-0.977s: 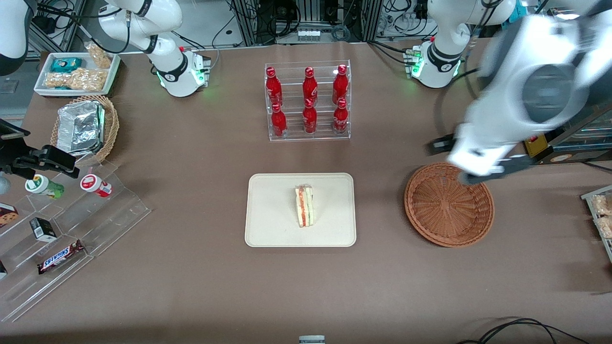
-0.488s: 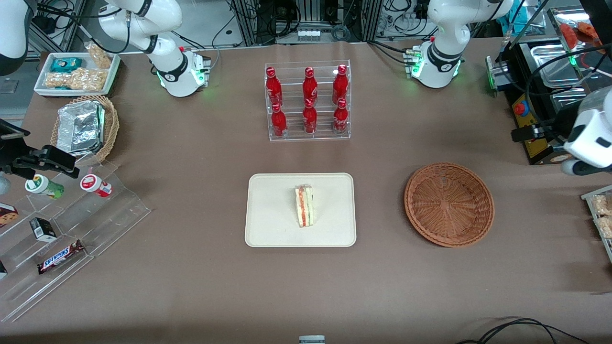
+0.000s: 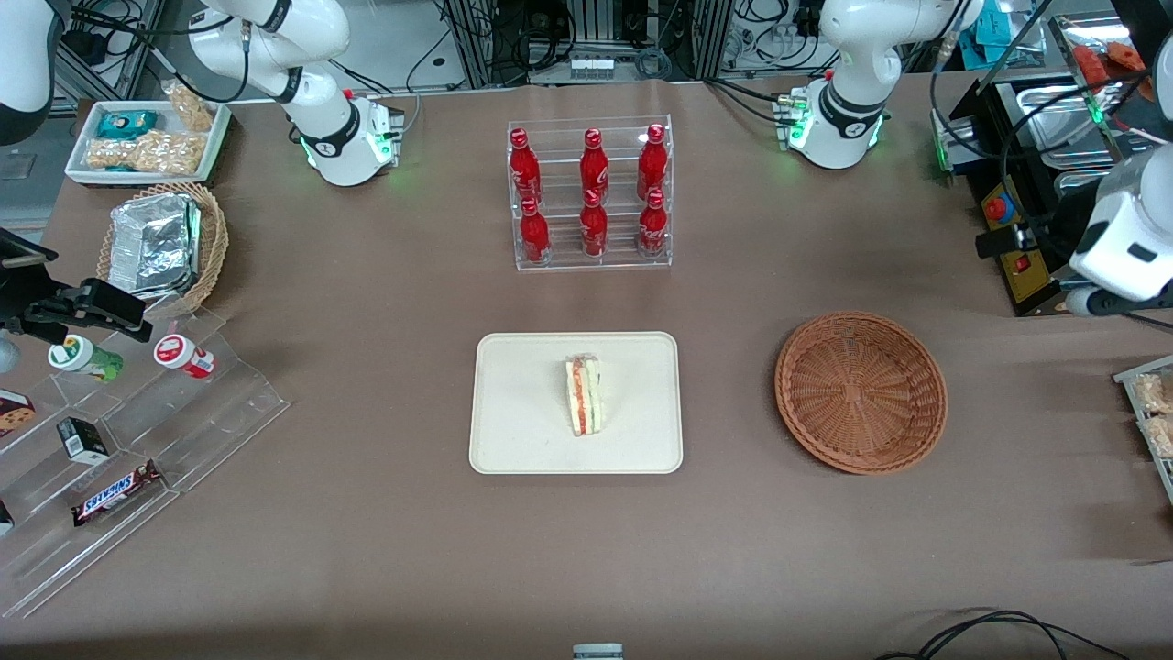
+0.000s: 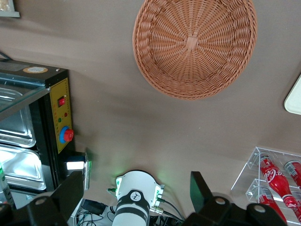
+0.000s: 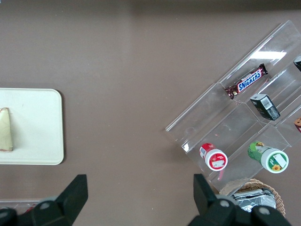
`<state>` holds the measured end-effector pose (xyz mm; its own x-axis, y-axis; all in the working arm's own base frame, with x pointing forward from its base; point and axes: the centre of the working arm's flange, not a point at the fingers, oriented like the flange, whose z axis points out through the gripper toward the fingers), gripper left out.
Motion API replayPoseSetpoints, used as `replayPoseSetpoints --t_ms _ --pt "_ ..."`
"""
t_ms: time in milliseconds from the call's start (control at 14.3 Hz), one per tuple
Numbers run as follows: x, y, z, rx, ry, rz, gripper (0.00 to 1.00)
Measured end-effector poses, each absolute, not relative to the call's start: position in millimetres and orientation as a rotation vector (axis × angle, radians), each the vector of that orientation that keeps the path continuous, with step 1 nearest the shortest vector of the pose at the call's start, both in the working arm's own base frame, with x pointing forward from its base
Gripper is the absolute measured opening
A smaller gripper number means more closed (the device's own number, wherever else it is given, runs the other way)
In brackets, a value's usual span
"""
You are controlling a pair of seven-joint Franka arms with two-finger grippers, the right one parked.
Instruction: Place sandwich from basket to tray
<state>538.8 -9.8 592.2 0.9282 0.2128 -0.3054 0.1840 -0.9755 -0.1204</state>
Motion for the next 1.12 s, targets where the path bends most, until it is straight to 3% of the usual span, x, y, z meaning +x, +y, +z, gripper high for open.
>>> replayPoseSetpoints --t_ms 488,1116 --pt "513 -4 640 -3.048 -0.117 0.339 1.00" --pt "515 -7 645 -3.062 -0.050 0.306 1.00"
